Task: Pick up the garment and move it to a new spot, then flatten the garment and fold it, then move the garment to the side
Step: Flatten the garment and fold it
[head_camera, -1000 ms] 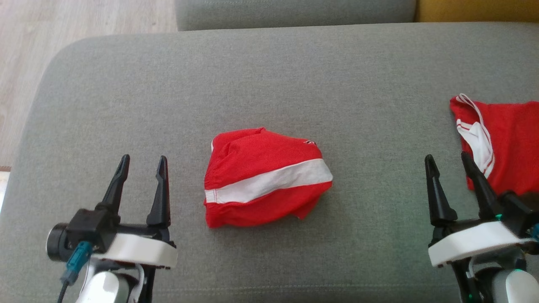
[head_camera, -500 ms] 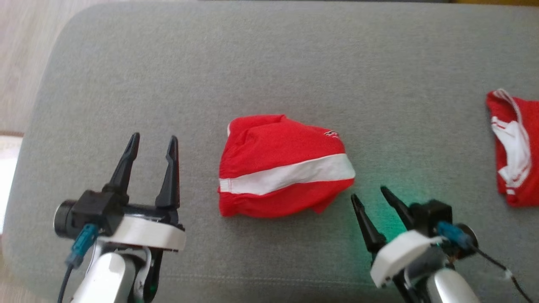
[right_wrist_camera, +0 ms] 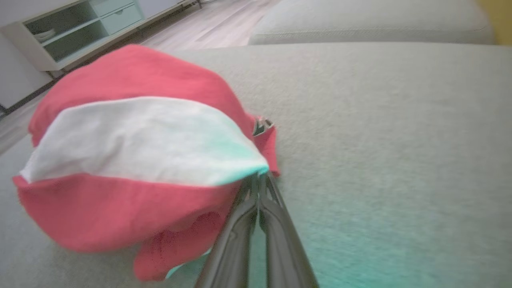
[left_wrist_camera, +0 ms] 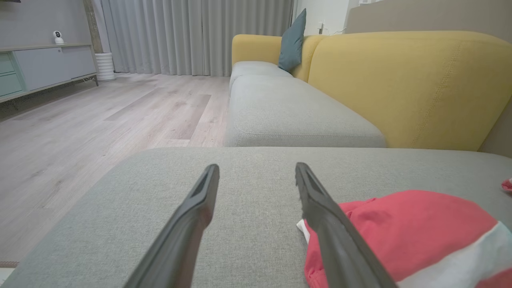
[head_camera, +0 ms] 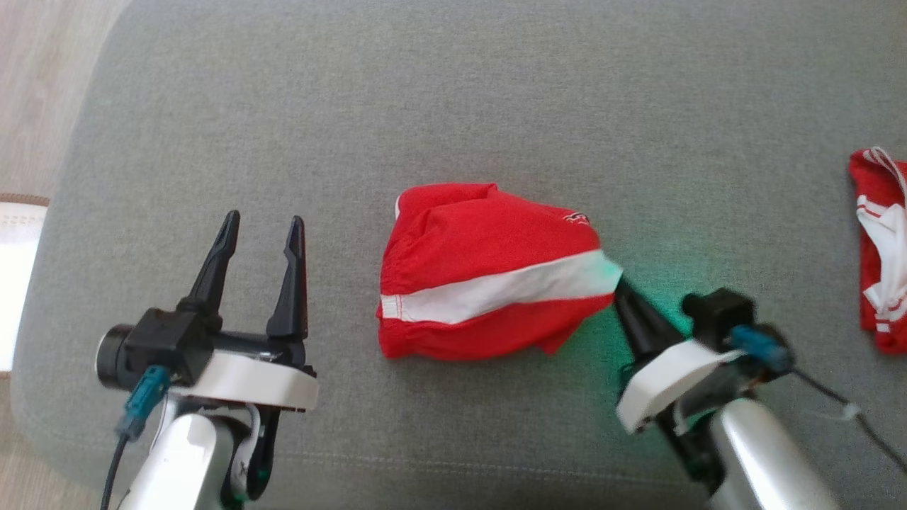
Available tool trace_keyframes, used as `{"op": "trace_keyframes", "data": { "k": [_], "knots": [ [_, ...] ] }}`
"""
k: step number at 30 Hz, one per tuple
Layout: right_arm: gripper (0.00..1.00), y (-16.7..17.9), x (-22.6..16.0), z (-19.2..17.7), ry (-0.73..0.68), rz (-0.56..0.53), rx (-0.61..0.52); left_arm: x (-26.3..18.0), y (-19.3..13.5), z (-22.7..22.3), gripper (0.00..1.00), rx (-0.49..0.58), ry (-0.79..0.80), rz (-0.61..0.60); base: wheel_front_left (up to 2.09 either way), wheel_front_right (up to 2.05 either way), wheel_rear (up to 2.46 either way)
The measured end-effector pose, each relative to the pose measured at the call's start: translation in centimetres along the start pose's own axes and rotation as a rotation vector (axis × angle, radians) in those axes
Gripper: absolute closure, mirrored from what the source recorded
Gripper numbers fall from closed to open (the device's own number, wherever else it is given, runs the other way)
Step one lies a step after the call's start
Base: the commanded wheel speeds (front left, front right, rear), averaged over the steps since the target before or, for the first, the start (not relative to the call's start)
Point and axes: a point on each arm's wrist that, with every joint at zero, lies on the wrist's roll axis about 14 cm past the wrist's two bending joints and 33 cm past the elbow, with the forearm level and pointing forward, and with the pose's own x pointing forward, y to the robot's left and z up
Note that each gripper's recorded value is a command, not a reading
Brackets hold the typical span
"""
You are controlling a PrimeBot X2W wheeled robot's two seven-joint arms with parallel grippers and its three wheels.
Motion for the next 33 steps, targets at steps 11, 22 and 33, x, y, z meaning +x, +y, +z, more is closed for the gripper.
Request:
{"op": "trace_keyframes", "data": {
  "k": [11,22,33],
  "knots": [
    [1.0,-6.6,-3.4,8.7,-0.2,-0.158,-0.249,0.8,-0.9,0.8,0.0,-0.011,-0.032,-0.029,0.0,0.0,0.0],
    [0.81,-6.2,-5.6,-0.9,0.051,-0.205,-0.077,1.2,-1.6,0.2,0.0,-0.021,-0.021,-0.051,0.0,0.0,0.0],
    [0.0,-7.8,-7.8,3.0,-0.184,-0.31,0.01,0.8,-2.0,0.7,0.0,-0.014,-0.033,-0.066,0.0,0.0,0.0]
  ]
}}
